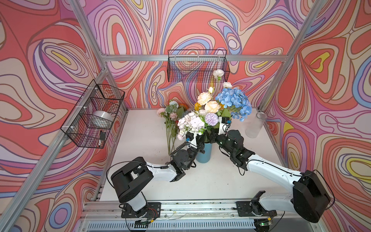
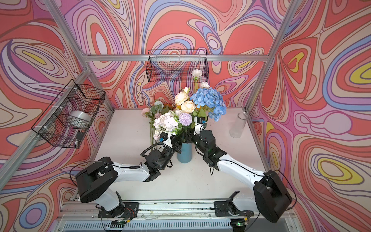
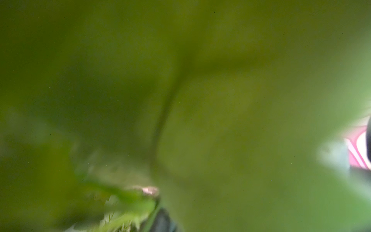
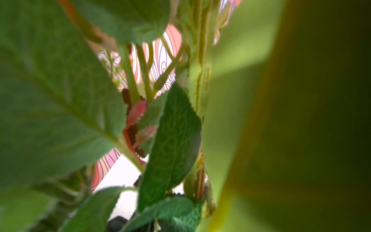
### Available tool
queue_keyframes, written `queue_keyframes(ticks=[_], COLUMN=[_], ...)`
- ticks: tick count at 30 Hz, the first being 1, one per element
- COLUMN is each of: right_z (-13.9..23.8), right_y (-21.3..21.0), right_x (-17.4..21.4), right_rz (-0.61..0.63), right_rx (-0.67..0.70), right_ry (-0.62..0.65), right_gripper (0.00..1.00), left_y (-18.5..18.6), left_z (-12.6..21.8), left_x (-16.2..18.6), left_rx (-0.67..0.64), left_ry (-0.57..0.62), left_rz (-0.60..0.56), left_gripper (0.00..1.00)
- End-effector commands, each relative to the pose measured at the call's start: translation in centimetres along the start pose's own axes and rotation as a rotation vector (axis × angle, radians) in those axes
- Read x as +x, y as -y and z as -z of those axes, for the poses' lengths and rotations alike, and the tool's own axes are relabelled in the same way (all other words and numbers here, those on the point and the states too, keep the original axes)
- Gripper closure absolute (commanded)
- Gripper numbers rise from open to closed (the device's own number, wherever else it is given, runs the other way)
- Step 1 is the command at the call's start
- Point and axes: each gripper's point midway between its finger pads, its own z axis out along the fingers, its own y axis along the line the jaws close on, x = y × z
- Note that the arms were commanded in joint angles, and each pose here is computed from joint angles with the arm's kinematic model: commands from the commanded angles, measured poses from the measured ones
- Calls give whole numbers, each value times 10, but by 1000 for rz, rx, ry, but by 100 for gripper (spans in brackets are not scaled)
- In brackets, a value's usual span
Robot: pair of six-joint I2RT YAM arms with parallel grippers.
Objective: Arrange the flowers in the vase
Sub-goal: 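Lower the white flower bunch stems into the teal vase, then open the left gripper and withdraw it toward the flower pile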
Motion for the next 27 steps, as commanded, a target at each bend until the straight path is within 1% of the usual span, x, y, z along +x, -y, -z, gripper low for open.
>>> queue_keyframes(ticks=[1,5,8,11,13,15,16,19,22,24,27], right_z=[6,7,7,7,8,10,11,17,23,27,31], right_y=[-2,-2,-3,-4,-4,-6,-8,-10,-9,-8,-9], right_x=[-3,-2,-2,-3,-2,-1,0,3,6,4,2], right_rz=[5,14,14,20,28,40,46,61,84,94,113], right_rx=[-11,-10,-14,-17,-19,-29,-36,-43,-35,-29,-23], right_ry=[13,10,7,5,-1,-15,-24,-51,-74,-78,-84], right_gripper=[63,62,61,59,57,52,50,46,41,39,37], left_y=[5,8,8,13,17,13,9,-6,2,2,-9], left_z=[9,20,28,35,40,56,62,76,83,87,95], left_x=[-20,-20,-14,0,11,36,42,46,42,38,32], left_rx=[23,48,63,88,102,97,82,33,93,107,108], left_ry=[52,38,3,-92,-168,-270,-302,-334,-379,-406,-421], left_rz=[40,74,108,137,141,122,122,121,63,43,72], left_gripper=[47,33,26,19,11,5,3,0,0,1,5])
